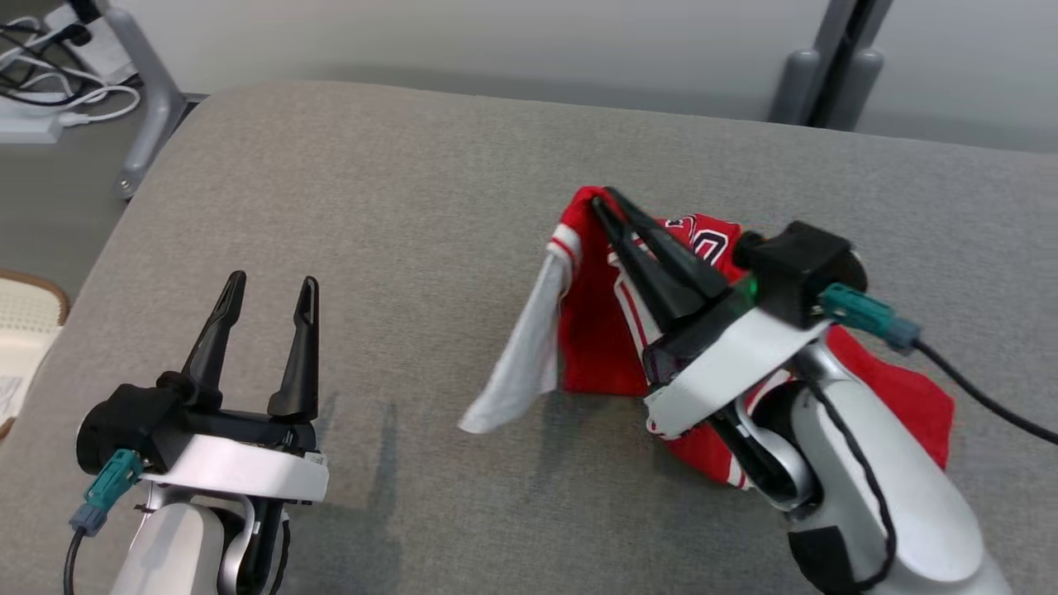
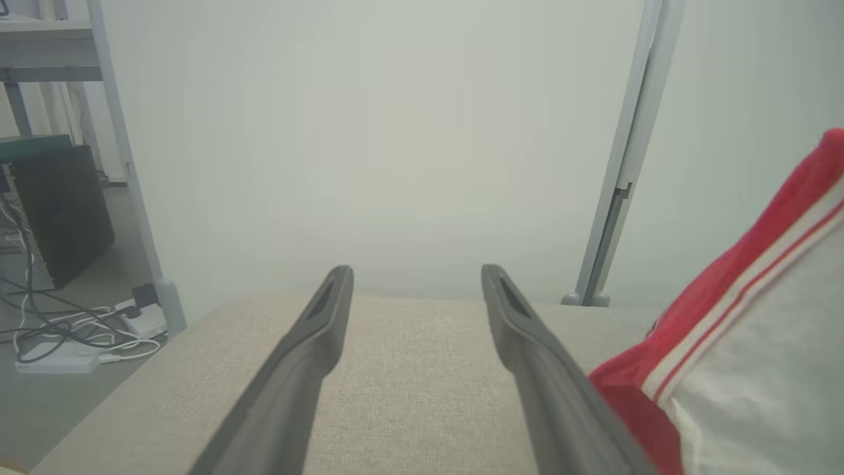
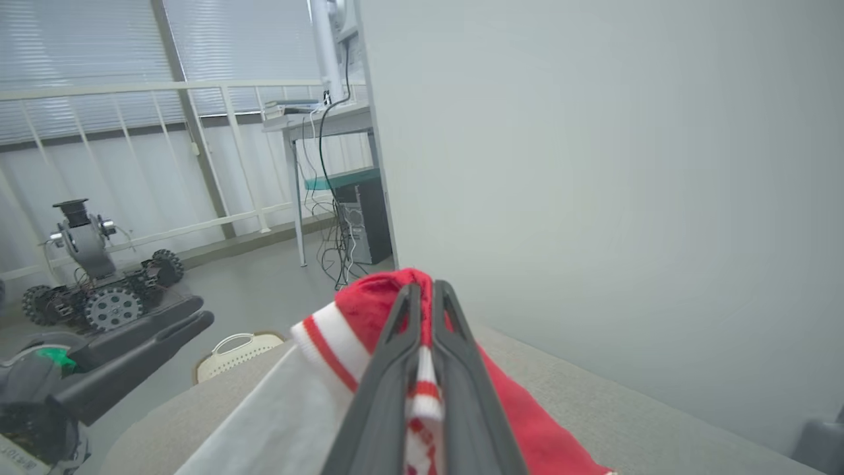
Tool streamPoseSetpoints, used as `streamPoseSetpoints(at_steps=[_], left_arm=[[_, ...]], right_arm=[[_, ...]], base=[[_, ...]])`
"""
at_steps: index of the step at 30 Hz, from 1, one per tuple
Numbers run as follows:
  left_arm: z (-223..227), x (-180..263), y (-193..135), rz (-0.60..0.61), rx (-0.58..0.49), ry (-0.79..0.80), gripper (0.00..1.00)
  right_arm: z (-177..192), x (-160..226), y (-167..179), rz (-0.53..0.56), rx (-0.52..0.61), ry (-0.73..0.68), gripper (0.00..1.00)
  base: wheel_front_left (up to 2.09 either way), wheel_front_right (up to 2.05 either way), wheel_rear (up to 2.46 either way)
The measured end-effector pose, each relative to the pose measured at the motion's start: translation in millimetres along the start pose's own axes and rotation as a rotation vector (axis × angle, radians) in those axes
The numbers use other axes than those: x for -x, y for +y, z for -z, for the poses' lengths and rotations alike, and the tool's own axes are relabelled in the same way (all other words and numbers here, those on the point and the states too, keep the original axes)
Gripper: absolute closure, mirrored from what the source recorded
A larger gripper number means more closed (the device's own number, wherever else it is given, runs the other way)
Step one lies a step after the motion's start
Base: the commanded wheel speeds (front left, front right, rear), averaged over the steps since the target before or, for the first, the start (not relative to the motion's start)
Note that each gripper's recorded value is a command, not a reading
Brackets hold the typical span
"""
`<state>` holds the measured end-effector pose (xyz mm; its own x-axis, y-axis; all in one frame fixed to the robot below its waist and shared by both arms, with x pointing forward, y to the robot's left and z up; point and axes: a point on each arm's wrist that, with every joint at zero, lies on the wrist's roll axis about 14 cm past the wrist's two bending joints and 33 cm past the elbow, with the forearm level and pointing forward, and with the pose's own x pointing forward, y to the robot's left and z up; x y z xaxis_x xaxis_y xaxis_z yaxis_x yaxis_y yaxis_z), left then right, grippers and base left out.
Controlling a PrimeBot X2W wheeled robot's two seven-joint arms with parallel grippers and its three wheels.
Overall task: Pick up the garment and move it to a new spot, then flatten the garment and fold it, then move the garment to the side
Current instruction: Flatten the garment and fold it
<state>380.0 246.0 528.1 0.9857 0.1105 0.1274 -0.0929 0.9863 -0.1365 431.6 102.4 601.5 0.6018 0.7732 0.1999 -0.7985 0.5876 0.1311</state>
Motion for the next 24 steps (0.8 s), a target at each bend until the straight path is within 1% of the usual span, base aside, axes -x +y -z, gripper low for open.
streamPoseSetpoints(at_steps=[3, 7, 9, 11, 12, 14, 15, 16, 17, 19, 20, 24], left_arm=[[3.9, -8.6, -12.4, 0.043, 0.004, 0.005, 0.0], [11.0, -18.5, -33.0, 0.104, 0.019, 0.016, 0.0], [14.2, -22.6, -43.1, 0.133, 0.026, 0.021, 0.0], [17.5, -26.1, -52.9, 0.161, 0.032, 0.028, 0.0], [19.3, -27.7, -57.9, 0.175, 0.034, 0.032, 0.0], [22.3, -31.2, -64.9, 0.198, 0.034, 0.039, 0.0], [23.7, -33.0, -68.7, 0.21, 0.034, 0.043, 0.0], [25.3, -35.1, -72.1, 0.221, 0.033, 0.048, 0.0], [26.0, -37.4, -76.6, 0.233, 0.035, 0.048, 0.0], [28.0, -41.7, -83.4, 0.254, 0.033, 0.05, 0.0], [30.1, -43.0, -85.4, 0.26, 0.033, 0.056, 0.0], [38.8, -46.3, -92.5, 0.281, 0.032, 0.077, 0.0]], right_arm=[[-21.2, 25.7, -35.4, 0.13, -0.019, -0.058, 1.0], [-26.5, 82.6, -93.5, 0.366, -0.053, -0.081, 1.0], [-20.1, 120.3, -123.3, 0.504, -0.066, -0.064, 1.0], [-7.1, 158.8, -146.2, 0.629, -0.109, -0.036, 1.0], [0.7, 178.2, -156.6, 0.692, -0.111, -0.012, 1.0], [18.0, 210.3, -171.8, 0.79, -0.183, 0.011, 1.0], [29.2, 225.0, -177.3, 0.836, -0.182, 0.051, 1.0], [38.7, 235.2, -180.1, 0.866, -0.205, 0.069, 1.0], [47.9, 243.8, -182.8, 0.893, -0.26, 0.07, 1.0], [68.5, 259.7, -186.5, 0.944, -0.274, 0.127, 1.0], [75.1, 263.5, -188.8, 0.961, -0.329, 0.114, 1.0], [96.2, 272.7, -196.3, 1.011, -0.361, 0.138, 1.0]], base=[[0.0, 0.0, 0.0], [0.0, 0.0, 0.0], [0.0, 0.0, 0.0], [0.0, 0.0, 0.0], [0.0, 0.0, 0.0], [0.0, 0.0, 0.0], [0.0, 0.0, 0.0], [0.0, 0.0, 0.0], [0.0, 0.0, 0.0], [0.0, 0.0, 0.0], [0.0, 0.0, 0.0], [0.0, 0.0, 0.0]])
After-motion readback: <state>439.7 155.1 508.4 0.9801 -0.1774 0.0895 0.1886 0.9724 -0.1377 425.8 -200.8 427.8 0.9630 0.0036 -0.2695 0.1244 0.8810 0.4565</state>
